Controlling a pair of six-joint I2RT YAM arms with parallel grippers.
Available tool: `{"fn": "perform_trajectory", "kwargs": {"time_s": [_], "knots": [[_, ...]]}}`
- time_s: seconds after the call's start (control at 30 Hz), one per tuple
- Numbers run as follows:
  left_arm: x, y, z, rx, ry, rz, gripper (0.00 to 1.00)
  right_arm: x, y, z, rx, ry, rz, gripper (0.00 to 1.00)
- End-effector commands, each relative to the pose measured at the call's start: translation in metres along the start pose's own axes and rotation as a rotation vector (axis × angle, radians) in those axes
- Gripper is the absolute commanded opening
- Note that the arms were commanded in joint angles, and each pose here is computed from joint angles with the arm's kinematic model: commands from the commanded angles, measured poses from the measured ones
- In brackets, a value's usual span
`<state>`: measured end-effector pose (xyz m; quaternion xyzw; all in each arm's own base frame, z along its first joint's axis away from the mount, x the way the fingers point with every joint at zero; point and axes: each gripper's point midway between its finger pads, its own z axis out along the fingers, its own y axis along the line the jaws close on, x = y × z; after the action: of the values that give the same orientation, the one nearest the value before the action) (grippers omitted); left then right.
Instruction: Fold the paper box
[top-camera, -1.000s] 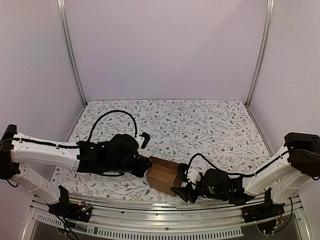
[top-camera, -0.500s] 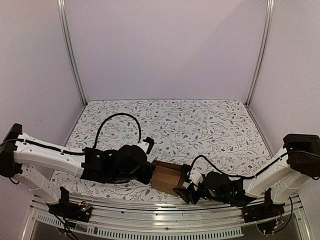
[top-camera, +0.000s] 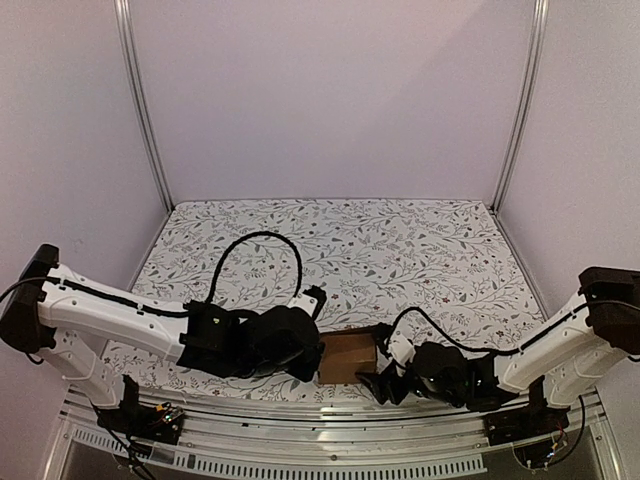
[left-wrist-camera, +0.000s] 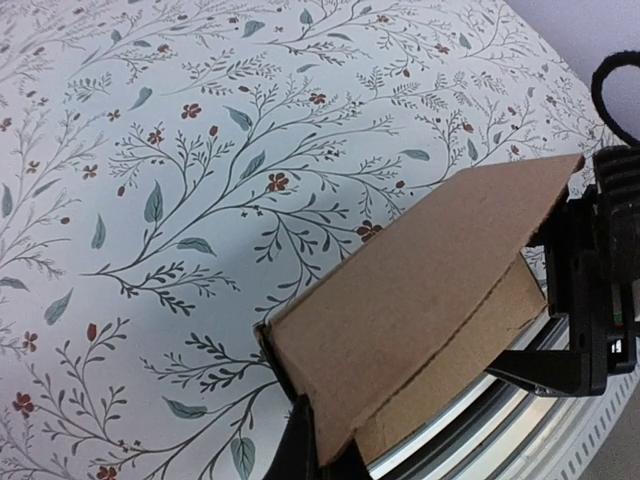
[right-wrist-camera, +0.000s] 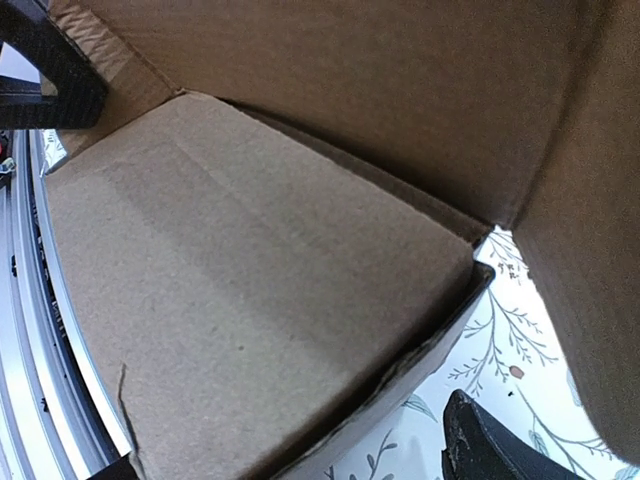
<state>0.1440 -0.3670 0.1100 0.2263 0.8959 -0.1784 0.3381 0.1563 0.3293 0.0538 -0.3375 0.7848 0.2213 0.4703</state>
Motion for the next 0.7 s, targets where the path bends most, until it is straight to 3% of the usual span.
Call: {"fn": "perform_trajectory", "kwargs": {"time_s": [0.0, 0.5, 0.67], "knots": [[0.096, 0.015, 0.004, -0.042, 0.345, 0.167, 0.00, -0.023, -0.022, -0.011, 0.088, -0.058, 0.030, 0.79], [0.081, 0.008, 0.006, -0.065, 0.326, 0.207, 0.00, -0.033, -0.045, -0.083, 0.082, 0.056, -0.099, 0.90], [0.081, 0.006, 0.008, -0.065, 0.330, 0.212, 0.00, -0.048, -0.059, -0.110, 0.111, 0.038, -0.095, 0.99]]}}
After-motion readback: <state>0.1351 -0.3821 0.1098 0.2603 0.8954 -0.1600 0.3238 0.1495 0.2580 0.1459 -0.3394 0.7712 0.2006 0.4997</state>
